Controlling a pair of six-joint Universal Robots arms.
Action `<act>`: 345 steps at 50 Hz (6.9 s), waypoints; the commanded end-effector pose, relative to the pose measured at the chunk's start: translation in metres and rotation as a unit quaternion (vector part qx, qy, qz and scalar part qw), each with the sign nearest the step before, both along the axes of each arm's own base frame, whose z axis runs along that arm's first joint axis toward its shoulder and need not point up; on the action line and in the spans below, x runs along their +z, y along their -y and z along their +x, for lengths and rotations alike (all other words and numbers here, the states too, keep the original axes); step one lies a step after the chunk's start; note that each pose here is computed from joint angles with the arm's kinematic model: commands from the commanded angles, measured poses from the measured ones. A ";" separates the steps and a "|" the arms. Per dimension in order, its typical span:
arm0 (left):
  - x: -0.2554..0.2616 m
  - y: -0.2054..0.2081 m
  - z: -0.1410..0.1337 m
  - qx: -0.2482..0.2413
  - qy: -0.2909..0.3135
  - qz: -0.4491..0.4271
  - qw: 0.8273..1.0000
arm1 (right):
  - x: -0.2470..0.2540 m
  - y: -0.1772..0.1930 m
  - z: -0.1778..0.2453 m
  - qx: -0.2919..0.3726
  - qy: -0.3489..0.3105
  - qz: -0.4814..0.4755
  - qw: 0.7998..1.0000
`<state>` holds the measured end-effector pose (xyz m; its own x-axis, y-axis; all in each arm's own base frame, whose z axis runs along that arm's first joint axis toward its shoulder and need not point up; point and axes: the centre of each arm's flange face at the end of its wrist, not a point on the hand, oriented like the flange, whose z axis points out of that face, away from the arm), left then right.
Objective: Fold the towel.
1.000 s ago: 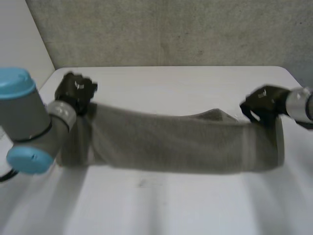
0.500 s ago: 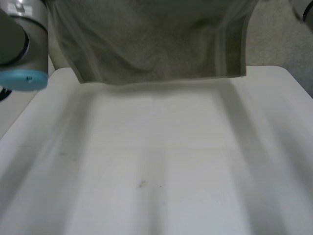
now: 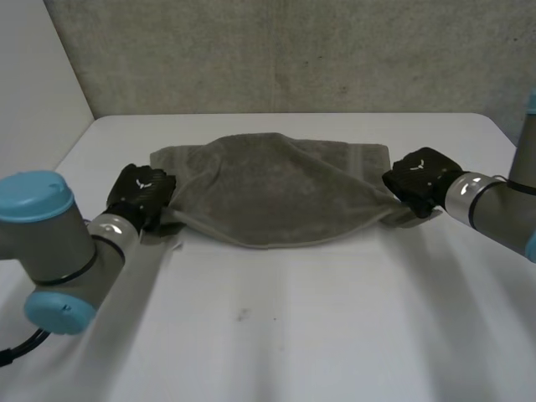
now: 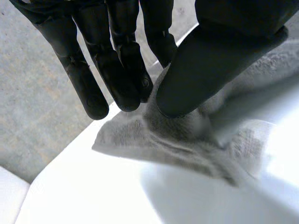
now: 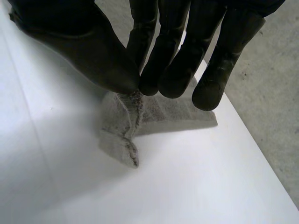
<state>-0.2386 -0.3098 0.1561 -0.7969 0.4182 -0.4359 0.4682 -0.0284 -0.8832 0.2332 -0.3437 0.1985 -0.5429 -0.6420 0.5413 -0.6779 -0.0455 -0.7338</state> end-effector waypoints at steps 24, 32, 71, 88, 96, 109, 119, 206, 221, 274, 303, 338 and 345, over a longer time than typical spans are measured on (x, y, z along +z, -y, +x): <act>0.064 -0.137 0.035 -0.075 0.159 -0.035 0.984 | 0.093 -0.102 -0.072 0.012 -0.048 0.005 0.999; 0.038 -0.081 0.015 -0.079 0.154 -0.015 0.985 | 0.048 -0.049 -0.077 -0.015 -0.055 0.045 0.997; -0.021 0.102 -0.050 -0.019 0.103 -0.052 0.993 | -0.037 0.105 0.013 -0.099 -0.037 -0.094 0.990; 0.035 0.094 -0.045 0.024 0.022 -0.070 0.997 | 0.019 0.090 0.023 -0.108 0.053 -0.105 0.987; 0.052 0.051 -0.028 0.028 -0.007 -0.031 0.999 | 0.044 0.058 -0.006 -0.110 0.070 -0.065 0.989; 0.049 -0.016 -0.003 0.032 -0.036 -0.043 0.998 | 0.011 0.001 -0.052 -0.101 0.074 -0.014 0.992; 0.040 -0.036 0.005 0.041 -0.104 -0.022 0.993 | -0.037 -0.015 -0.061 -0.091 0.050 0.010 0.995; 0.029 -0.042 0.009 0.048 -0.112 -0.003 0.993 | -0.027 -0.110 0.077 0.103 0.044 -0.070 0.991; 0.027 -0.044 0.006 0.044 -0.111 0.001 0.993 | -0.055 -0.073 0.003 -0.014 0.059 0.005 0.998; 0.026 -0.050 0.001 0.035 -0.110 0.006 0.993 | -0.071 -0.046 -0.012 -0.063 0.094 0.032 0.993; 0.067 -0.041 0.006 0.043 -0.163 -0.041 0.985 | -0.072 -0.199 0.182 0.328 -0.026 -0.066 0.942; -0.019 -0.059 -0.084 -0.004 -0.160 0.184 0.970 | -0.039 -0.075 0.103 -0.002 0.188 0.130 0.974; -0.030 -0.056 -0.081 0.016 -0.150 0.188 0.971 | -0.062 -0.070 0.111 -0.001 0.172 0.147 0.974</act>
